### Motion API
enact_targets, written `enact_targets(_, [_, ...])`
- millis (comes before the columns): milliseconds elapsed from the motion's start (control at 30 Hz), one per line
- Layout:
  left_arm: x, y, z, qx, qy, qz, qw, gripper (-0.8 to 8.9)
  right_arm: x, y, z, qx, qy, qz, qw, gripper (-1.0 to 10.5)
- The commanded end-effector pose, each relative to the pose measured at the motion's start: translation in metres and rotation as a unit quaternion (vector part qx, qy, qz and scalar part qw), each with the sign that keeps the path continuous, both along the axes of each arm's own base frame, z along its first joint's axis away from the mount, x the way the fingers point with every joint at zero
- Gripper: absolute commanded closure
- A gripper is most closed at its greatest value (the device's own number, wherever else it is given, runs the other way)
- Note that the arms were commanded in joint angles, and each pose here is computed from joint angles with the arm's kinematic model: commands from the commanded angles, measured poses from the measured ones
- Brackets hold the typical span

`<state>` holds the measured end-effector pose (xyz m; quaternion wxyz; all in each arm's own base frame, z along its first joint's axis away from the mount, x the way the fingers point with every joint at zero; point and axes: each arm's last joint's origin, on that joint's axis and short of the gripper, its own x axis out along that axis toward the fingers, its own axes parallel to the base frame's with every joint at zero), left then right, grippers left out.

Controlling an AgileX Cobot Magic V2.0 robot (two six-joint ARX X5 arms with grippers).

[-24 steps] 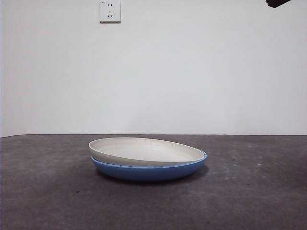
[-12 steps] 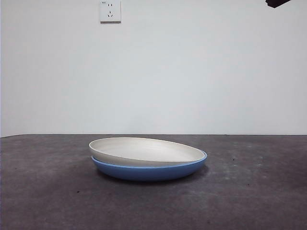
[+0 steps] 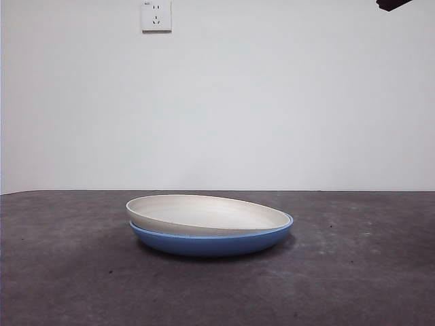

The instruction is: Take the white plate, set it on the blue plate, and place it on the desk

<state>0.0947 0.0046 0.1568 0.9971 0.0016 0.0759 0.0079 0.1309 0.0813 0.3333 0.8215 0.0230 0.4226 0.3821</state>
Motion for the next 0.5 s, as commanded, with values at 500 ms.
enact_targets(500, [0.001, 0.0, -0.007, -0.003, 0.013, 0.003, 1.0, 7.97, -0.023, -0.054, 0.029, 0.034, -0.316, -0.169, 0.933, 9.4])
